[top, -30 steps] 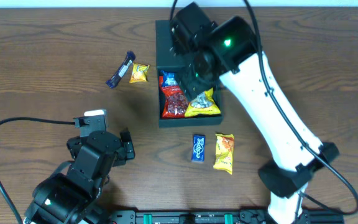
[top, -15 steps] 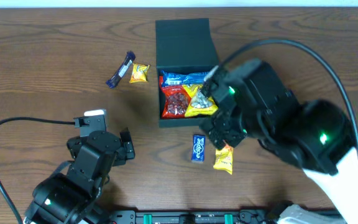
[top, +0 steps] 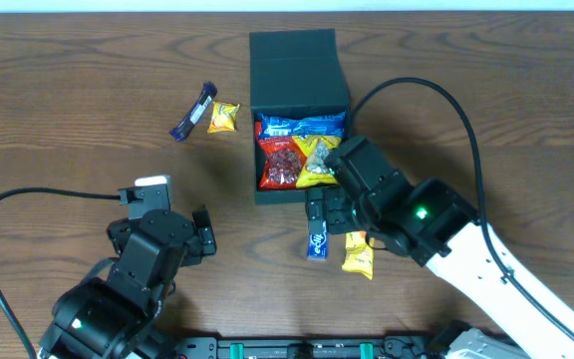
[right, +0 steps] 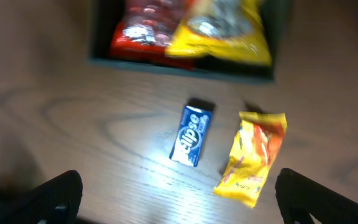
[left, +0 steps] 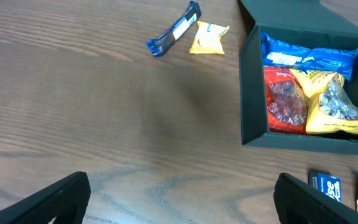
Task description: Pack container
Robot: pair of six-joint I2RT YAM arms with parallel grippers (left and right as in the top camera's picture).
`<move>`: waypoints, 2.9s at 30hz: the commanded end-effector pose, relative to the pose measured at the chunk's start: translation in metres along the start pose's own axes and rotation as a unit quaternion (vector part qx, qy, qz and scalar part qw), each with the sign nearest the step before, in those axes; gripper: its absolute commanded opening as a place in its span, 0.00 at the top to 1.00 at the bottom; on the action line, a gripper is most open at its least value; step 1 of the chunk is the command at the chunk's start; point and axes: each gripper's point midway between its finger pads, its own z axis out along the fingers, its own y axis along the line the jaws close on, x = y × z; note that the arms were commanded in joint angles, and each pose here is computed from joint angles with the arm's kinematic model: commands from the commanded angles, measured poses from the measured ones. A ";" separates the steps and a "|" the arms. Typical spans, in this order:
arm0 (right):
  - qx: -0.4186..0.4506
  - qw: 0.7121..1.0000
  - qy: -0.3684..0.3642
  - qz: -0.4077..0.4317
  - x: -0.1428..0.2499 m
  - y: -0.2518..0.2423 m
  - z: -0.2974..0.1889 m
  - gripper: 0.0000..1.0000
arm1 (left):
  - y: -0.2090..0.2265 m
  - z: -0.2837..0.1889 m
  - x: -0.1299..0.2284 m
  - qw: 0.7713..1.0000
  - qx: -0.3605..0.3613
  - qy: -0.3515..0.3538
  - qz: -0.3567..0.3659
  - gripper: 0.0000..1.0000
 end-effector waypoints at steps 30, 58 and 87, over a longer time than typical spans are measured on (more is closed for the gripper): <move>0.002 0.975 -0.040 0.217 0.062 -0.090 0.061 0.06 | 0.002 0.000 0.000 1.000 -0.005 0.000 -0.004 0.05; -0.007 0.985 0.020 0.173 0.091 -0.111 0.114 0.60 | 0.002 0.000 0.000 1.000 -0.005 0.000 -0.004 0.04; 0.010 0.987 0.007 0.162 0.080 -0.115 0.132 0.91 | 0.002 0.000 0.000 1.000 -0.005 0.000 -0.004 0.05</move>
